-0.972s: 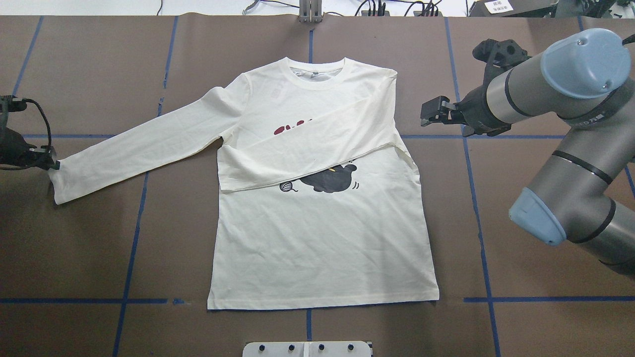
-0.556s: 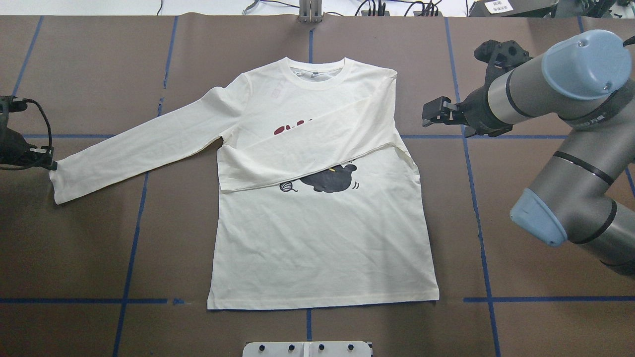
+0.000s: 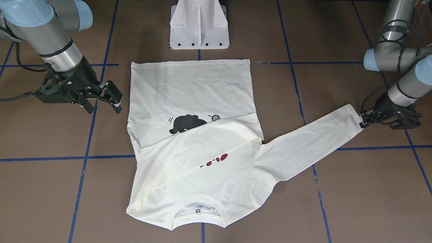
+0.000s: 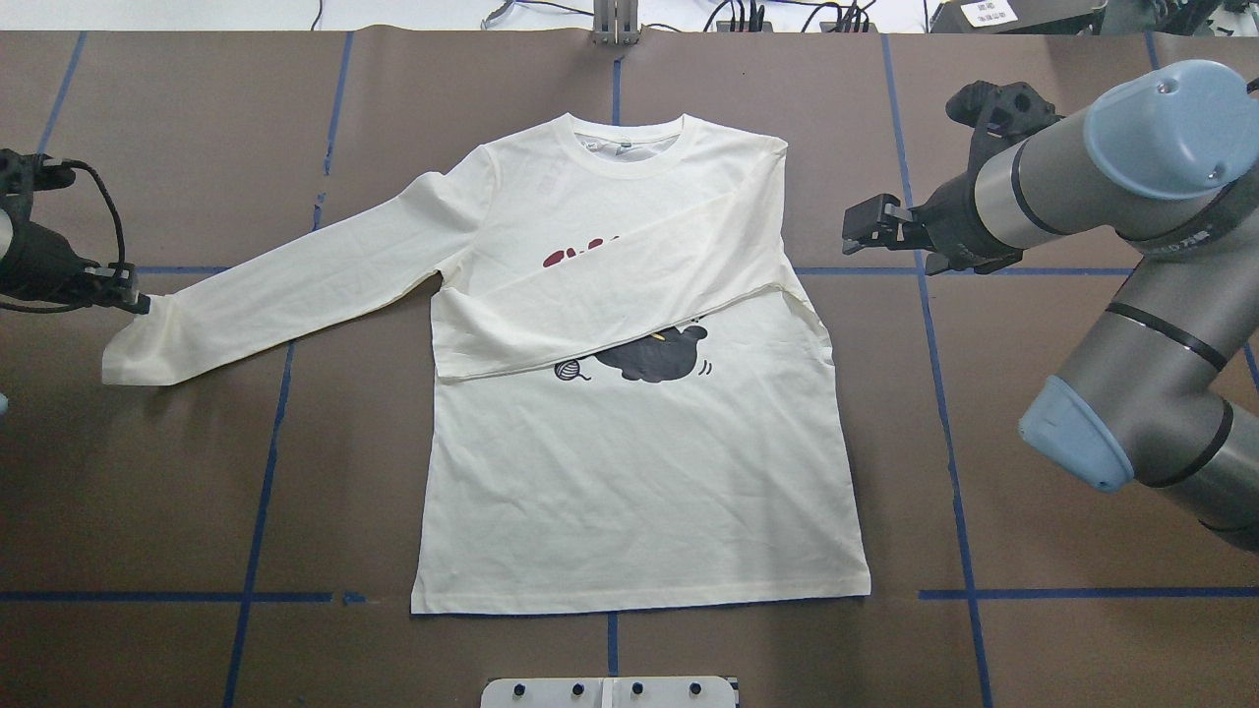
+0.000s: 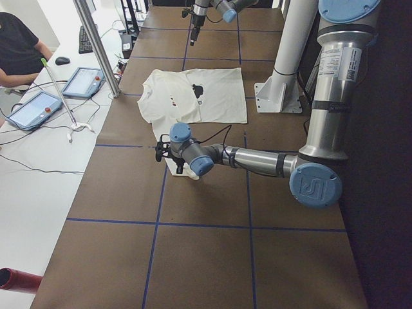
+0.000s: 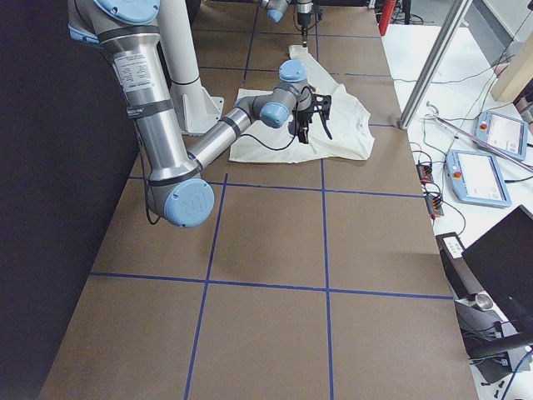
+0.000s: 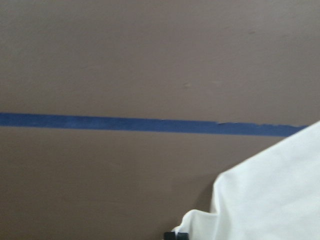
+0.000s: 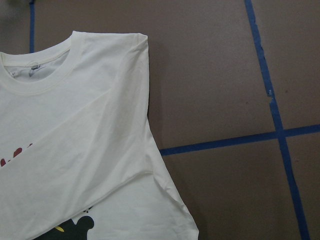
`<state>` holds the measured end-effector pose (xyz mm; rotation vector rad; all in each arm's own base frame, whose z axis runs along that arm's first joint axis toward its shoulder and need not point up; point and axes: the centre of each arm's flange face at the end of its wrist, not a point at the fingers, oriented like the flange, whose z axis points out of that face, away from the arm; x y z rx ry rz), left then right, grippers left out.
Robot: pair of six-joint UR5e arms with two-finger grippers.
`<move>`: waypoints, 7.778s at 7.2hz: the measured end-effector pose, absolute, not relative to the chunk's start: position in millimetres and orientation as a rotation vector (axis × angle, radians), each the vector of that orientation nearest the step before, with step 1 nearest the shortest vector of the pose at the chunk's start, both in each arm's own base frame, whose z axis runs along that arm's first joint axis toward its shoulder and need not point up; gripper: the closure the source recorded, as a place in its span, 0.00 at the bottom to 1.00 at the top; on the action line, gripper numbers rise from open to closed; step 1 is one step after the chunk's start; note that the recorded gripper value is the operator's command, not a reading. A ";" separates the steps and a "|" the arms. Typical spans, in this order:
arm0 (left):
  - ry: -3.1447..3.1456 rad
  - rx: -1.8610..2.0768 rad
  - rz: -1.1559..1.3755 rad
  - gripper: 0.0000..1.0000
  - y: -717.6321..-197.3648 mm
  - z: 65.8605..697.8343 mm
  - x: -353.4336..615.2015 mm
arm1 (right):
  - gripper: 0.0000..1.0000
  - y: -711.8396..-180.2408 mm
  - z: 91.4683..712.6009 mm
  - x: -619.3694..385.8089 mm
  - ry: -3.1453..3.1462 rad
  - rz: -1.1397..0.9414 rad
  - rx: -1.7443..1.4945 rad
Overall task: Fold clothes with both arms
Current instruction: 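Grasp the other sleeve with the left gripper and fold it across the shirt, then lower the left gripper to a hem corner while the right reaches the other, then grasp the hem corners with both grippers and fold the bottom up toward the collar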
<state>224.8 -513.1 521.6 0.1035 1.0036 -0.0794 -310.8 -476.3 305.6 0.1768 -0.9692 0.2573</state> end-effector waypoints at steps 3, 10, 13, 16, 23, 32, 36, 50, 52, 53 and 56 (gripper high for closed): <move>1.281 0.005 -0.259 1.00 -537.8 294.3 298.9 | 0.00 -463.0 362.1 -259.3 -0.881 0.153 0.225; 1.345 0.148 -0.533 0.42 -451.2 25.0 708.9 | 0.00 -434.7 491.2 -124.8 -0.844 -0.017 0.257; 1.356 0.171 -0.538 0.14 -437.7 13.8 724.8 | 0.00 -431.6 492.5 -125.4 -0.869 -0.015 0.253; 1.436 0.106 -0.412 0.14 -471.3 74.6 562.5 | 0.01 -428.0 452.7 -199.9 -0.932 0.148 0.176; 1.232 0.303 -0.206 0.14 -436.4 163.5 370.7 | 0.12 -211.1 353.9 -453.3 -0.988 0.542 0.216; 1.231 0.281 -0.223 0.13 -436.6 167.6 376.7 | 0.79 -176.8 388.9 -464.5 -0.827 0.515 0.109; 1.242 0.263 -0.248 0.14 -435.7 166.2 377.0 | 1.00 -170.1 394.4 -462.6 -0.815 0.500 0.100; 0.822 -0.061 -0.434 0.33 -224.3 317.7 506.6 | 1.00 -186.6 353.1 -438.7 -0.895 0.520 0.057; 0.814 -0.082 -0.419 0.39 -210.5 320.7 512.4 | 1.00 -186.9 353.9 -438.5 -0.893 0.522 0.058; 0.810 -0.087 -0.412 0.40 -206.2 322.3 514.9 | 1.00 -187.1 354.1 -438.4 -0.893 0.522 0.058; 0.800 -0.089 -0.405 0.63 -202.5 327.3 518.7 | 1.00 -187.3 354.2 -438.1 -0.892 0.522 0.058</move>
